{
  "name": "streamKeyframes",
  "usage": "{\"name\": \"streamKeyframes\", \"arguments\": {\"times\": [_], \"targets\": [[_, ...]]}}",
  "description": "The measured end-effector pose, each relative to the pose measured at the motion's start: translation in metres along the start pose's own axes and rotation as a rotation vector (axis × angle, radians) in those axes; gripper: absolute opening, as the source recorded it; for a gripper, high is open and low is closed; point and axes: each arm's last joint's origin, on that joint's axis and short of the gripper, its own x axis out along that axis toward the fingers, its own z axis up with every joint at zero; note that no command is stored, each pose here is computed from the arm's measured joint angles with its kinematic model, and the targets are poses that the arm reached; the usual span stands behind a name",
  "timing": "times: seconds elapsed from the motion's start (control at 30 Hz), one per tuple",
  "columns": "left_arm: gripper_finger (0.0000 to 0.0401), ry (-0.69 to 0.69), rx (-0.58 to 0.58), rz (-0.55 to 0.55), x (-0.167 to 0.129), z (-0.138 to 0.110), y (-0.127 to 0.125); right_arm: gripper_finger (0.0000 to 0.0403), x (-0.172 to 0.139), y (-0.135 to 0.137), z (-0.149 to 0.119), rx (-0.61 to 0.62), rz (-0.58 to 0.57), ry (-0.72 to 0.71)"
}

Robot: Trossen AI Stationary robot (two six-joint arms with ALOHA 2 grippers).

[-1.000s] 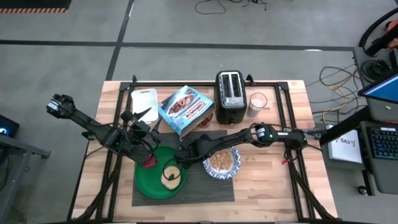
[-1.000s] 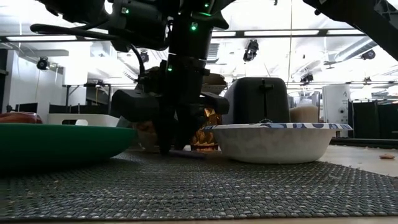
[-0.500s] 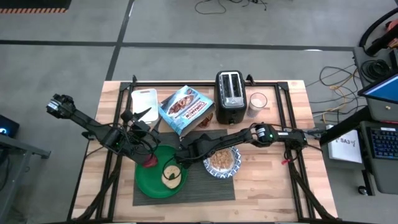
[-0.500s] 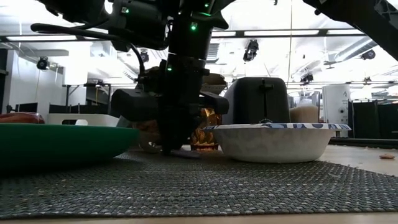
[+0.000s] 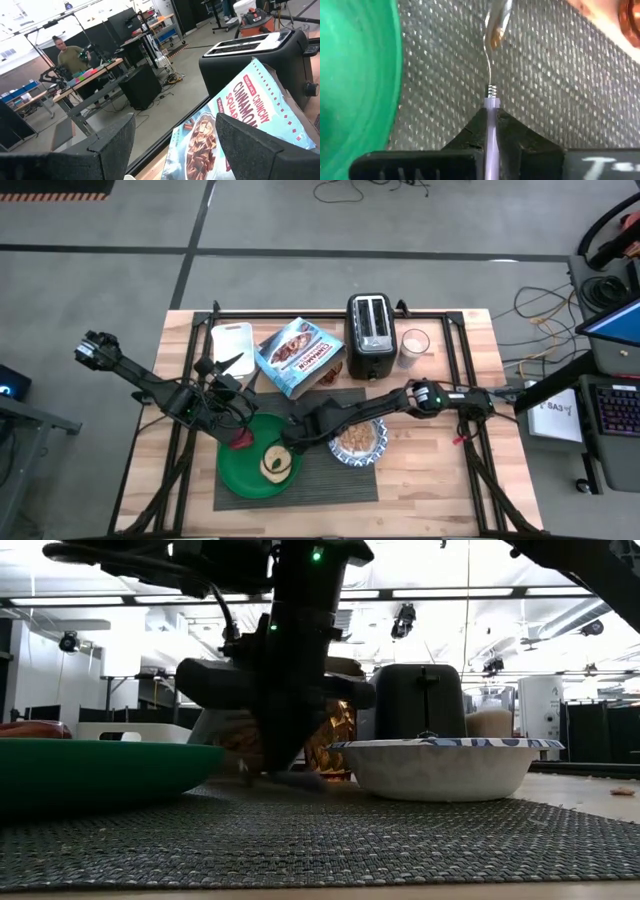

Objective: Arrange a breakfast setting

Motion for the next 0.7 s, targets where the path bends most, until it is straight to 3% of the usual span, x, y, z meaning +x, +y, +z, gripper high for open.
{"name": "streamKeyframes", "arguments": {"times": [0.47,0.7], "targets": [[0.0259,0.0,-0.002,0.0,0.0,0.0,0.0,0.0007,-0.036,0.006,-0.011,0.116,0.065,0.022],[0.0259,0.001,-0.002,-0.002,0.0,0.0,0.0,0.0008,-0.039,0.002,-0.009,-0.021,0.041,0.005]]}}
